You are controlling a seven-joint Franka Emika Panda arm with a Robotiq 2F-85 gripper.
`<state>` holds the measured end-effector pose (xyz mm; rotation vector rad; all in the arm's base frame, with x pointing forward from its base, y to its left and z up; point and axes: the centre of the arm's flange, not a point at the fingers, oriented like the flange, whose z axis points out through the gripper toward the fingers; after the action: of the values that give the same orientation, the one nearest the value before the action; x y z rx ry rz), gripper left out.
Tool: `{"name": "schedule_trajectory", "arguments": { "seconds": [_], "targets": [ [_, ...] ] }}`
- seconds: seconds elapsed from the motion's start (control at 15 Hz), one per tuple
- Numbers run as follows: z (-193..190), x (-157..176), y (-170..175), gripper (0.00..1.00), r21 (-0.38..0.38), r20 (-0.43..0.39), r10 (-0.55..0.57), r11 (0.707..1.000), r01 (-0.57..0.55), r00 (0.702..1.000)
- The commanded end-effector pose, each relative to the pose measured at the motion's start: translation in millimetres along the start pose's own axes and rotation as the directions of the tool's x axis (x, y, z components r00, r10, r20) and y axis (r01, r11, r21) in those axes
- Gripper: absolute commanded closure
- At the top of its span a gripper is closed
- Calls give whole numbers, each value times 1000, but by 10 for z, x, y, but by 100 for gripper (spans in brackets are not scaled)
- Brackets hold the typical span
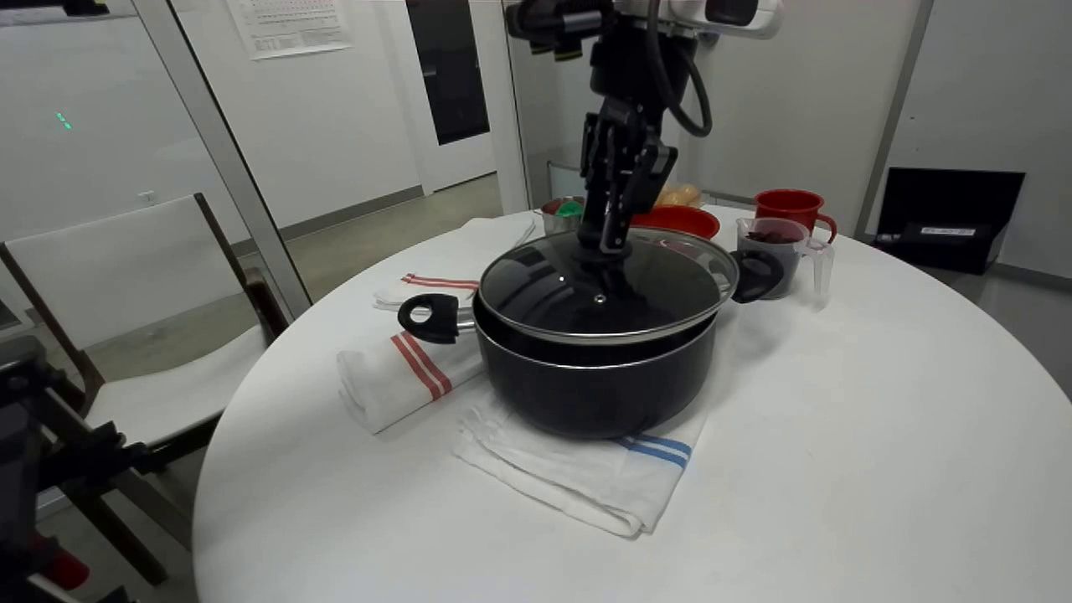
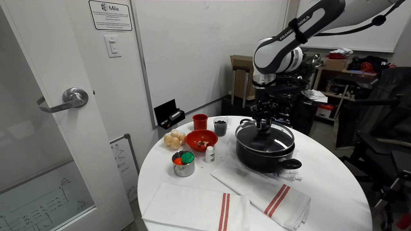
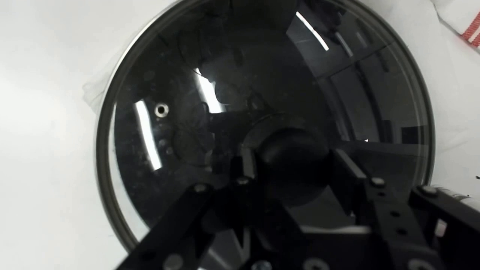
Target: Put the lid on the black pot
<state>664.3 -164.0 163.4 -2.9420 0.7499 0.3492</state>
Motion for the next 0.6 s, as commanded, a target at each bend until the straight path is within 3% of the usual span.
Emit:
{"name": "schedule_trajectory", "arguments": {
  "seconds": [0.0, 0.53],
  "targets": [
    [-76, 75, -88, 75, 5, 3, 14, 1000, -14, 1000],
    [8, 11, -85, 75, 12, 14, 9, 1000, -9, 1000]
  ]
}}
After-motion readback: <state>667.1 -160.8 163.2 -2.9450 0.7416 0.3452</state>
